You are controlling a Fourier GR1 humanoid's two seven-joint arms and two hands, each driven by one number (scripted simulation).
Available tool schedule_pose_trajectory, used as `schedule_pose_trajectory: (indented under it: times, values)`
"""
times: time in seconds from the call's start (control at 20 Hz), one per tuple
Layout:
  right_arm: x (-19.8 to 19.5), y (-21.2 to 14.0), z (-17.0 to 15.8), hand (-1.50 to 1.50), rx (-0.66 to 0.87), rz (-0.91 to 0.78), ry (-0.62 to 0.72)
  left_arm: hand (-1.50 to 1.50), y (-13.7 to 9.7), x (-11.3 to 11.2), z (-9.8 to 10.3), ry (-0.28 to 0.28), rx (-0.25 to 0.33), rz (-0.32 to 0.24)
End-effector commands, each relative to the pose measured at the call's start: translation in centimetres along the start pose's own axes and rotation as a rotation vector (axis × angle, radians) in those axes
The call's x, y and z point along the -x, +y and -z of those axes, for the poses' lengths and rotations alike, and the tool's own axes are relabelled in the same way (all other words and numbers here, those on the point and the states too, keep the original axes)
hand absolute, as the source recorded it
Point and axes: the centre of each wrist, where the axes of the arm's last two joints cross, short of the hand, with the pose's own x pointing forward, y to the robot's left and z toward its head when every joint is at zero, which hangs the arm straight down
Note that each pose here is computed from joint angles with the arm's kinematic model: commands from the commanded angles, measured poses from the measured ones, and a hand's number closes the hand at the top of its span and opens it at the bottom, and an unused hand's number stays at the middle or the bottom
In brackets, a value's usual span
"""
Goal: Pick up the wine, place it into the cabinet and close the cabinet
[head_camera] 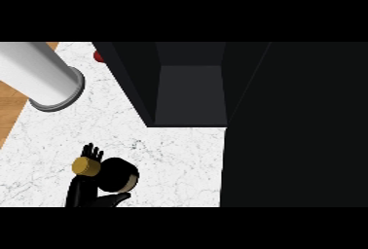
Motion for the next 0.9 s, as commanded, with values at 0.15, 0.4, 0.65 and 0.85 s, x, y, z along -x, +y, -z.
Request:
schedule_pose_trajectory:
  times: [0.15, 0.4, 0.65, 0.85]
  values:
    - [-0.4, -0.9, -0.1, -1.5, -0.001, -0.017, 0.002, -1.5, 0.4, 1.2, 1.2, -0.029, 0.024, -0.083]
    - [-0.8, -1.1, -1.8, -1.5, 0.007, -0.016, 0.006, -1.5, 2.0, 1.7, 1.4, -0.013, 0.021, -0.1]
    - [-1.6, 0.3, -1.0, -1.5, -0.002, -0.014, 0.0, 1.5, -1.3, 2.7, 1.4, -0.01, 0.047, -0.113]
    - [-0.2, 0.9, -0.4, -1.5, 0.016, 0.004, 0.0, 1.5, -0.2, 3.5, 0.6, 0.002, 0.073, -0.117]
